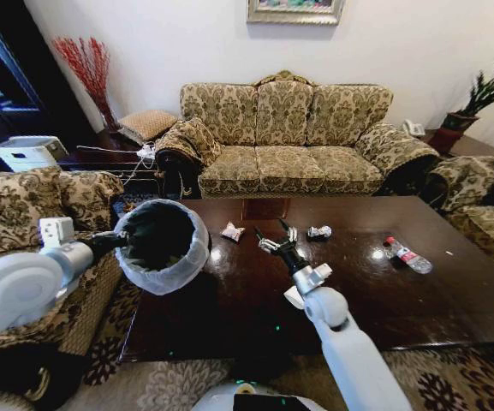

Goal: Move to the front of the table and place the trash on the table into the trash bin.

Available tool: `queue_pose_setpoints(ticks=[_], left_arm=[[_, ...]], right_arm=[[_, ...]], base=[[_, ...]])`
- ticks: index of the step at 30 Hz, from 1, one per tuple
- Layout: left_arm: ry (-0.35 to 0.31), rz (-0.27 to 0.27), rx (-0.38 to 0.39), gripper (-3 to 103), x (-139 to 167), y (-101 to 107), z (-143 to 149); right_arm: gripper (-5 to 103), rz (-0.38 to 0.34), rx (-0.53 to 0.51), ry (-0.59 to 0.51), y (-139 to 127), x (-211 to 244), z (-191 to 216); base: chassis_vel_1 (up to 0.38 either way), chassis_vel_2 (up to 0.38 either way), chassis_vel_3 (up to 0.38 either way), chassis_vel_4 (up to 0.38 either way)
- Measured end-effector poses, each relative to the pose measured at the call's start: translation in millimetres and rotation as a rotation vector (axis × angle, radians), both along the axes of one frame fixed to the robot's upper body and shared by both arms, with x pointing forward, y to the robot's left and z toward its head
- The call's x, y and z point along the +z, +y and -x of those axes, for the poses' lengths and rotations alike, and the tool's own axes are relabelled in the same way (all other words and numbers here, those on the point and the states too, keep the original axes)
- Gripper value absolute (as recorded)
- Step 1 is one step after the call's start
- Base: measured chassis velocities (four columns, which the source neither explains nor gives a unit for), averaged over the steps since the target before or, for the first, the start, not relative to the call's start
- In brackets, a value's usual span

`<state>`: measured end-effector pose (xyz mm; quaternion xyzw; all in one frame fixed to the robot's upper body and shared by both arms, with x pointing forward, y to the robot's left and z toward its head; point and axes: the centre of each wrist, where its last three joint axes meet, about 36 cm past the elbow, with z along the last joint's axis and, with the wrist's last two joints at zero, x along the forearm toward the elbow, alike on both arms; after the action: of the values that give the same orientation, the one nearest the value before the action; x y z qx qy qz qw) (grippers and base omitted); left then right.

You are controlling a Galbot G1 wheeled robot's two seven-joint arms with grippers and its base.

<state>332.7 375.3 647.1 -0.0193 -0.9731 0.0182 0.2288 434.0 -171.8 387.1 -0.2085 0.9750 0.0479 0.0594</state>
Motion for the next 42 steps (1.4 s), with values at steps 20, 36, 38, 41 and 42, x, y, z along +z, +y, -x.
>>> queue_pose_setpoints(ticks=[20, 36, 38, 41, 42], left_arm=[[-0.015, 0.017, -0.035, 0, -0.9, -9.1, 8.7], [-0.010, 0.019, -0.032, 0, -5.2, -7.2, 7.0], [-0.011, 0.019, -0.032, 0, -5.5, -7.3, 6.9], [-0.013, 0.020, -0.029, 0, -5.7, -6.9, 7.3], [-0.013, 0.021, -0.028, 0, -5.8, -6.6, 7.6]], right_arm=[[100, -0.084, 0.016, 0.437, 141.0, -24.4, -121.6], [77, 0.147, 0.035, 0.444, 128.0, -83.4, -152.9], [71, 0.150, 0.040, 0.441, 127.5, -83.6, -153.0], [61, 0.152, 0.047, 0.440, 126.9, -84.9, -152.0], [55, 0.150, 0.048, 0.441, 126.7, -85.4, -151.1]], base=[[-0.046, 0.055, 0.051, -0.048], [0.000, 0.000, 0.000, 0.000], [0.000, 0.000, 0.000, 0.000], [0.000, 0.000, 0.000, 0.000], [0.000, 0.000, 0.000, 0.000]])
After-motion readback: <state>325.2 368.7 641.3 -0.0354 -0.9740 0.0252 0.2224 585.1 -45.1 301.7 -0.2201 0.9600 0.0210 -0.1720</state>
